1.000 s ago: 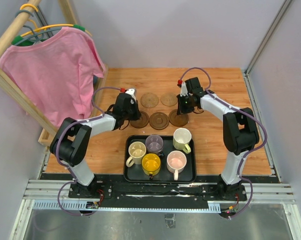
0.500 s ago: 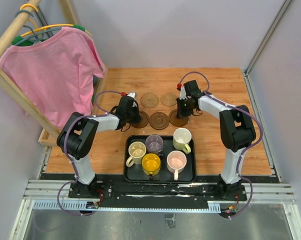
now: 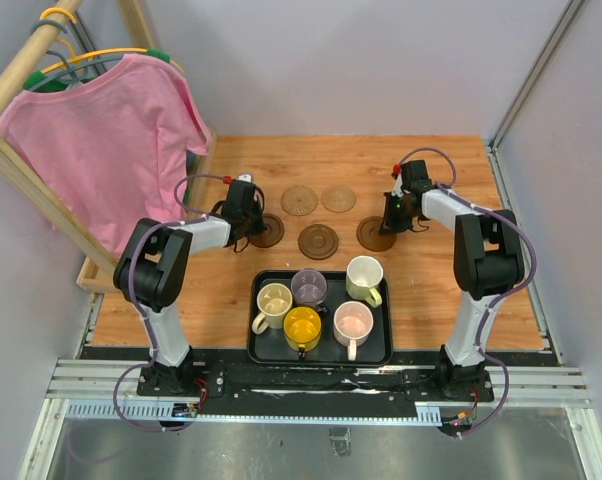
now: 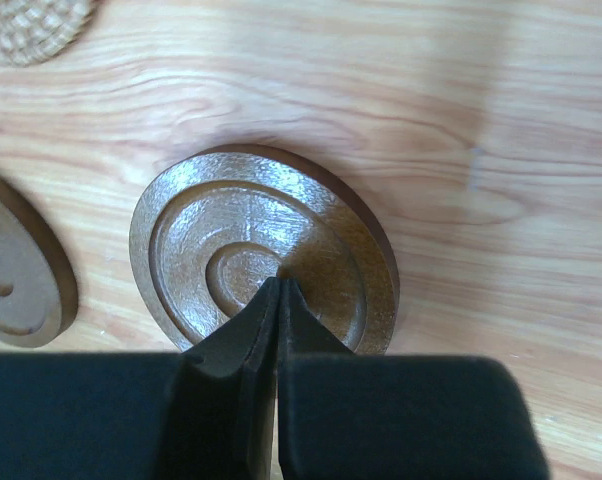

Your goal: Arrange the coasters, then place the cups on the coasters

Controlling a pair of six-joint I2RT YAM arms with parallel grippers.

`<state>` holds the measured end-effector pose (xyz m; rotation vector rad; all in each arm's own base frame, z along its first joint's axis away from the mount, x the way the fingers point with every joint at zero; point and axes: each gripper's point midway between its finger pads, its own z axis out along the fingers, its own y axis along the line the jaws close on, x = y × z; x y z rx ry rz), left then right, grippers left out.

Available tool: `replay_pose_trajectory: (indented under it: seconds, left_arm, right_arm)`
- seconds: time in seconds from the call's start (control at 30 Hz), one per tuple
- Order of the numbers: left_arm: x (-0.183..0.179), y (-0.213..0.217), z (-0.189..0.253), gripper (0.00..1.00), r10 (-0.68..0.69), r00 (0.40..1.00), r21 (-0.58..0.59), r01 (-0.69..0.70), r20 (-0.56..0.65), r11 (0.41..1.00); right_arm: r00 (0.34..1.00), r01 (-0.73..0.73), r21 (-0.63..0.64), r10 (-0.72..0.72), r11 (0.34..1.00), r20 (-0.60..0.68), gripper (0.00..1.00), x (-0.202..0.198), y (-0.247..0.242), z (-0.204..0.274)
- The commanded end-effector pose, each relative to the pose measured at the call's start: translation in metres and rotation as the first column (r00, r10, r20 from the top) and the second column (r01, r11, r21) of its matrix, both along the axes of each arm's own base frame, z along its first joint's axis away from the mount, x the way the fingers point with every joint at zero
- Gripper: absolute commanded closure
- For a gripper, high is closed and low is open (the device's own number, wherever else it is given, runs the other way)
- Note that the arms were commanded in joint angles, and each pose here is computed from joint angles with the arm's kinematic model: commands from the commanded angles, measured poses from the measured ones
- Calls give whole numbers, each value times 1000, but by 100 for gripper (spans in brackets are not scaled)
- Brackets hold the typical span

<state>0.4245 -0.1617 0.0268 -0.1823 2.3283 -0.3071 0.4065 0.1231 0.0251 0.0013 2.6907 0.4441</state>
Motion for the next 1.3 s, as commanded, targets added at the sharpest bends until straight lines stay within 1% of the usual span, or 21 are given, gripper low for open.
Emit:
replay_pose_trajectory:
  seconds: [0.0,0.13,0.27,0.43,0.63,0.83,0.97,1.1,1.27]
  left_arm:
    - [18,23,-3,99,81,997,52,-81,-11,995]
    - [42,29,0,100,109,994,61,-109,1,992]
    - [73,34,5,99,128,991,63,-129,23,990]
    - [105,38,6,100,144,989,53,-145,28,988]
    - [128,42,3,99,147,989,24,-147,31,989]
    - [135,31,-2,99,104,994,-14,-104,28,995]
    - [134,21,-5,100,62,998,-57,-60,24,997]
    - [127,4,-7,100,2,1000,-116,0,15,993]
    - [112,-4,-13,99,-26,1000,-110,25,-4,994]
  right_arm:
    - [994,108,-93,-111,990,-25,99,4,-41,-12]
    - [989,146,-126,-150,981,-19,99,26,-59,-17]
    - [986,165,-116,-166,979,0,99,55,-67,-19]
    - [987,160,-82,-158,984,28,99,93,-65,-18]
    - [987,149,-46,-146,988,67,99,123,-58,-14]
    - [992,97,37,-100,995,77,99,130,-40,-17]
    - [995,42,65,-48,997,89,99,131,-24,-18]
    - [995,10,85,-18,996,96,99,134,-11,-17]
    - [994,-10,97,0,995,107,99,134,-3,-13]
